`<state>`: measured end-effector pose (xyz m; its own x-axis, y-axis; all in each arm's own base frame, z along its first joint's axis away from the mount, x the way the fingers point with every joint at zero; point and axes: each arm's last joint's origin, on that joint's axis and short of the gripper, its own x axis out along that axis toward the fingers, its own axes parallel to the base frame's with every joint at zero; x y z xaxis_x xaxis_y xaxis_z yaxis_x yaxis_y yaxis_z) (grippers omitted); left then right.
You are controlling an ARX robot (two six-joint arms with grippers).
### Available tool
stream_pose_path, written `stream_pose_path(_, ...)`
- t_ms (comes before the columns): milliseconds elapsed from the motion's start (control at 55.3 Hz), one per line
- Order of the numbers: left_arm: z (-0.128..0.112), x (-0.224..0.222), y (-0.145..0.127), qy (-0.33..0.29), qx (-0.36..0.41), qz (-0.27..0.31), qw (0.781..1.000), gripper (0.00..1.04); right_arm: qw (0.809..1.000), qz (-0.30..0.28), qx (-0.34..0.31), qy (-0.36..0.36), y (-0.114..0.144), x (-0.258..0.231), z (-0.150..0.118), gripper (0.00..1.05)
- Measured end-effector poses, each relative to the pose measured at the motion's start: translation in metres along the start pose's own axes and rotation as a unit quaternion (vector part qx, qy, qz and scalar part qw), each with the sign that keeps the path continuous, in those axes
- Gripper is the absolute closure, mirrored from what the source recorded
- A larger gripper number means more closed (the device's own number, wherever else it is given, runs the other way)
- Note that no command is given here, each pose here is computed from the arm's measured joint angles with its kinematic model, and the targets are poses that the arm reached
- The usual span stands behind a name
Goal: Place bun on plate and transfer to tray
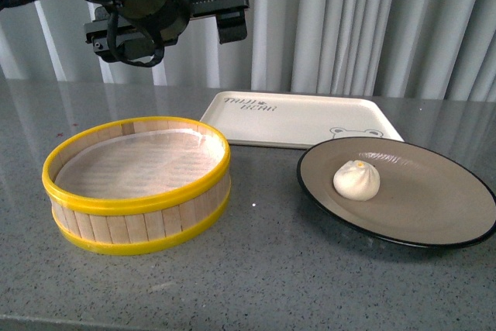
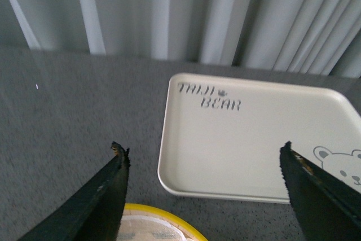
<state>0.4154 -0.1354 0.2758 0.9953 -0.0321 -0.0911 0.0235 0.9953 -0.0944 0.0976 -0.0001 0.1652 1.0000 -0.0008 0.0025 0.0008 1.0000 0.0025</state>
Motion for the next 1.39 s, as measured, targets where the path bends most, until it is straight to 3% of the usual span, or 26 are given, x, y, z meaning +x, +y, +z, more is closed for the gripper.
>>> stream_pose_path(181, -0.018, -0.061, 0.048, -0.069, 0.025, 0.005, 0.997, 0.57, 1.0, 0.0, 0.0, 0.0, 0.0, 0.0, 0.0, 0.08)
stream_pose_path(326, -0.047, -0.1, 0.08, -0.054, 0.035, 0.021, 0.998, 0.82, 1.0, 0.0, 0.0, 0.0, 0.0, 0.0, 0.0, 0.08)
stream_pose_path(452, -0.068, -0.128, 0.092, -0.04, 0.041, 0.01, 0.998, 1.01, 1.0, 0.0, 0.0, 0.0, 0.0, 0.0, 0.0, 0.08)
stream_pose_path(1103, -0.108, -0.231, 0.136, -0.04, 0.043, 0.01, 0.998, 1.01, 1.0, 0.0, 0.0, 0.0, 0.0, 0.0, 0.0, 0.08)
stream_pose_path(1393, -0.12, -0.251, 0.139, -0.048, 0.043, 0.014, 0.998, 1.01, 1.0, 0.0, 0.0, 0.0, 0.0, 0.0, 0.0, 0.08)
